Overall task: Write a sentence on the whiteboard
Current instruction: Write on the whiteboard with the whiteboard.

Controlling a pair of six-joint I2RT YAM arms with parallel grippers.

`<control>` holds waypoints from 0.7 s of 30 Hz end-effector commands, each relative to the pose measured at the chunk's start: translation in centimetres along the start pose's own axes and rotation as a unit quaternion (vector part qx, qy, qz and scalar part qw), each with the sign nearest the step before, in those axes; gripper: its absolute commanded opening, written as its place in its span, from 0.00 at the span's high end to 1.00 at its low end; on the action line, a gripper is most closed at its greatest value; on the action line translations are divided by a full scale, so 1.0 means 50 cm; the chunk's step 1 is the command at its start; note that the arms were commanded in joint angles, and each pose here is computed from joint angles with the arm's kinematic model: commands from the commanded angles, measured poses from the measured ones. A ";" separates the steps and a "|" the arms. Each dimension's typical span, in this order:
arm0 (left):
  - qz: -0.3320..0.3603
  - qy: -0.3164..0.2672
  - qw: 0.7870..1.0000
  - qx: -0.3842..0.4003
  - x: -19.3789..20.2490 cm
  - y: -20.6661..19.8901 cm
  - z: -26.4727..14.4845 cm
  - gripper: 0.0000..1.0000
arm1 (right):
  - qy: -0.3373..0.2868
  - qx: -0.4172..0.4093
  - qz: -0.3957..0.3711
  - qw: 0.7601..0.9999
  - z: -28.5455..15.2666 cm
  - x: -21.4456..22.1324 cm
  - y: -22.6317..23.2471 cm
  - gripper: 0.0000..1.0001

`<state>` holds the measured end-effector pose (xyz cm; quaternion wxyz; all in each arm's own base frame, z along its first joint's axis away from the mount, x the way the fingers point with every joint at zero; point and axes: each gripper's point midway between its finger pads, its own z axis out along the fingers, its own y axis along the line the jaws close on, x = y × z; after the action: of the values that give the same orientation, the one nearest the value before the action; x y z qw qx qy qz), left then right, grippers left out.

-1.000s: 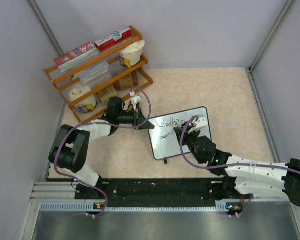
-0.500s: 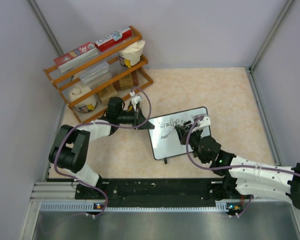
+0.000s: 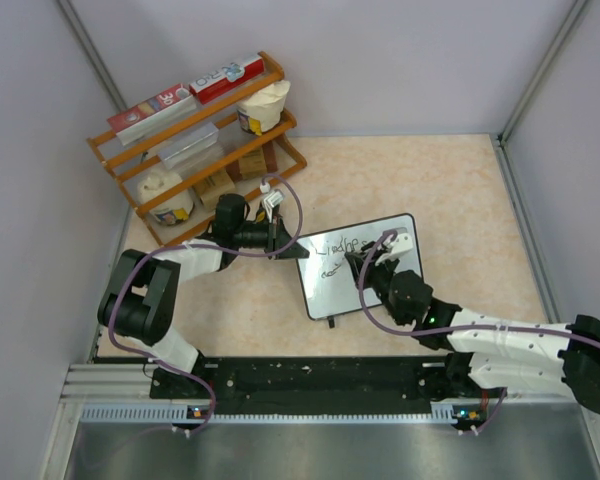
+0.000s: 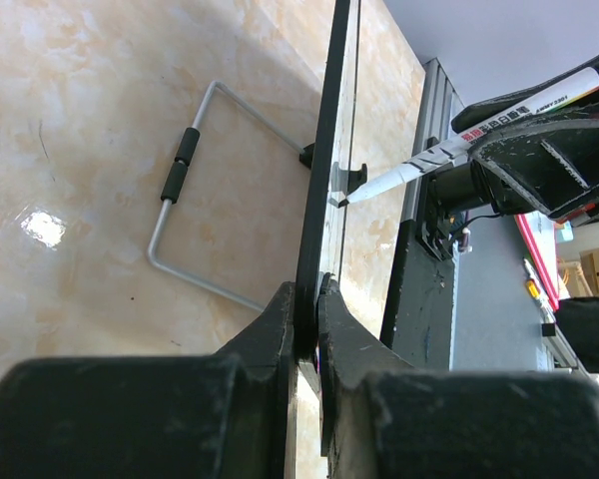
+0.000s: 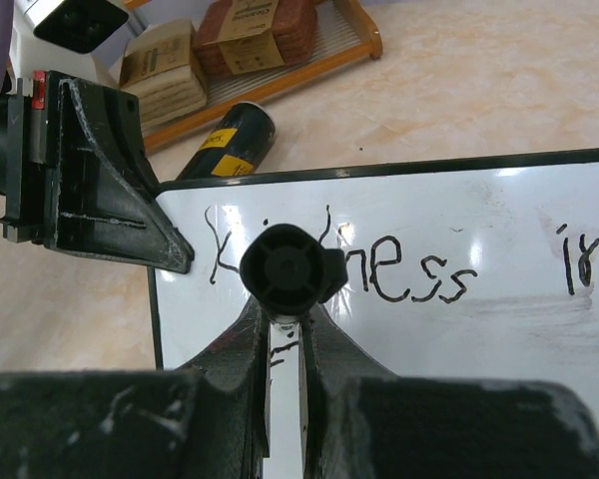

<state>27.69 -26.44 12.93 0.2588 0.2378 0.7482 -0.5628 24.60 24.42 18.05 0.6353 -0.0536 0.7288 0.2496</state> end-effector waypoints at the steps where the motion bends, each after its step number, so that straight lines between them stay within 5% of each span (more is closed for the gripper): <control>1: 0.013 0.022 0.998 -0.057 0.051 0.066 0.006 1.00 | -0.010 0.010 0.012 1.000 -0.005 -0.009 -0.013 1.00; 21: 0.014 0.022 0.998 -0.057 0.050 0.065 0.006 1.00 | 0.049 0.016 0.015 0.999 -0.036 0.068 -0.042 1.00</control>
<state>27.70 -26.45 12.95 0.2589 0.2380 0.7481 -0.5627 23.59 23.47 16.57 0.6154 -0.0348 0.7417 0.2645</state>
